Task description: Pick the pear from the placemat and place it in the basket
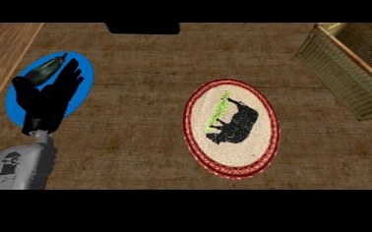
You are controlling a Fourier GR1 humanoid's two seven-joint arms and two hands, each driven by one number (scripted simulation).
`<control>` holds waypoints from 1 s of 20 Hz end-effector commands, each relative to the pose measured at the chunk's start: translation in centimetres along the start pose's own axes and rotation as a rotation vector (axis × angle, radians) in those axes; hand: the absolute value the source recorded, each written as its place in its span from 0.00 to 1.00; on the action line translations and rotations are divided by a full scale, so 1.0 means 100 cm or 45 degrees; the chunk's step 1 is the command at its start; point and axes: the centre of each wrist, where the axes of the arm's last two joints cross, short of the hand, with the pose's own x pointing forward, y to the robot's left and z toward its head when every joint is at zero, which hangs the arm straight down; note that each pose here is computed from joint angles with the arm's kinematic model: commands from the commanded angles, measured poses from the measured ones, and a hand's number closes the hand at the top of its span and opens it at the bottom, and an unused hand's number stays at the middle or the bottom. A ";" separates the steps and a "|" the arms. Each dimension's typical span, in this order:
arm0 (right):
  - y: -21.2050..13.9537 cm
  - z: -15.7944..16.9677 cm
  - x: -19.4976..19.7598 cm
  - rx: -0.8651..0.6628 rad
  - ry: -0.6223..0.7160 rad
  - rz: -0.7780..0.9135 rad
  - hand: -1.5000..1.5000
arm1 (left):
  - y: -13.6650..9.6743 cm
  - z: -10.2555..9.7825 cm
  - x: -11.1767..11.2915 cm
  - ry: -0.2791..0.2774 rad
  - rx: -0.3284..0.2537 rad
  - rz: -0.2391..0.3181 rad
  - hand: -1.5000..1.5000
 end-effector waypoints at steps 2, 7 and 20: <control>-0.022 -0.024 0.005 -0.072 0.010 -0.158 0.00 | -0.001 -0.005 -0.017 0.013 0.024 0.007 0.50; -0.044 -0.044 0.004 -0.286 0.163 -0.418 0.00 | 0.007 0.007 -0.005 0.018 0.010 0.005 0.50; -0.063 -0.026 -0.071 -0.030 0.215 -0.492 0.00 | 0.037 0.021 -0.010 0.060 0.153 0.017 0.50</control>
